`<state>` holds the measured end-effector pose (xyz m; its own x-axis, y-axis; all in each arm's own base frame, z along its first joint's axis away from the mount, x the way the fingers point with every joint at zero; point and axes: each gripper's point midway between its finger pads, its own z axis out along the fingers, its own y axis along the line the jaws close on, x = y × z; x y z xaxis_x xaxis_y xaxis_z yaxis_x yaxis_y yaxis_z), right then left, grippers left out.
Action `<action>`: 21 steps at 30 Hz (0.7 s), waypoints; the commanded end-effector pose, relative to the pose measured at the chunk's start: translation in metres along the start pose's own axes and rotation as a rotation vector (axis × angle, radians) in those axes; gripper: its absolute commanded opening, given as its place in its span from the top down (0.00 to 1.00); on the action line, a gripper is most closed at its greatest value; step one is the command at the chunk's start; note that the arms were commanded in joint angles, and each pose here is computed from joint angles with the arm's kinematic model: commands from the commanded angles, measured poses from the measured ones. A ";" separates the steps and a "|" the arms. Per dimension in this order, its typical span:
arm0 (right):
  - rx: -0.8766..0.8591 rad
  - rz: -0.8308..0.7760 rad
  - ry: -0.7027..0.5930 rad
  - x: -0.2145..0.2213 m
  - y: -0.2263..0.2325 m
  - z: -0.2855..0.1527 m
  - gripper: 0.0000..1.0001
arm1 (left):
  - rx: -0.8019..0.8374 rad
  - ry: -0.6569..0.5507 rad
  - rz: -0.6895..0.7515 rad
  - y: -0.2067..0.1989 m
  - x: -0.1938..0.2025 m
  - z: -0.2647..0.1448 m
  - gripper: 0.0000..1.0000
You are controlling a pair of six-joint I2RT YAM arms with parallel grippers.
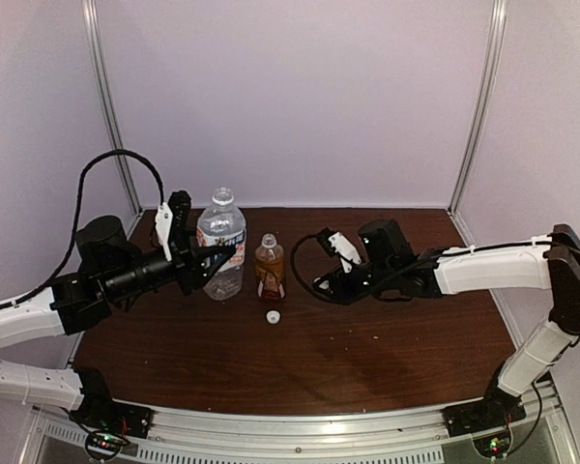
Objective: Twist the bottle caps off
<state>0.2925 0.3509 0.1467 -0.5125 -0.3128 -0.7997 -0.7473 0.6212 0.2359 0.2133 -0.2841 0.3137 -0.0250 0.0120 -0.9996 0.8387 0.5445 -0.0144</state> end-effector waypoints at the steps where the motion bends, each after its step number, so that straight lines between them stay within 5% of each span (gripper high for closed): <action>1: 0.013 -0.004 -0.033 0.000 0.005 0.020 0.71 | -0.041 -0.013 0.018 0.009 -0.001 0.001 0.63; 21: 0.085 -0.040 0.179 0.067 -0.010 0.082 0.70 | -0.053 -0.008 0.018 0.010 0.005 -0.002 0.60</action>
<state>0.2943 0.3817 0.0494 -0.5688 -0.4404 -0.6946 -0.7364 0.6488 0.1917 0.2172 -0.2820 0.2992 -0.0500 0.0418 -0.9979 0.8243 0.5659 -0.0177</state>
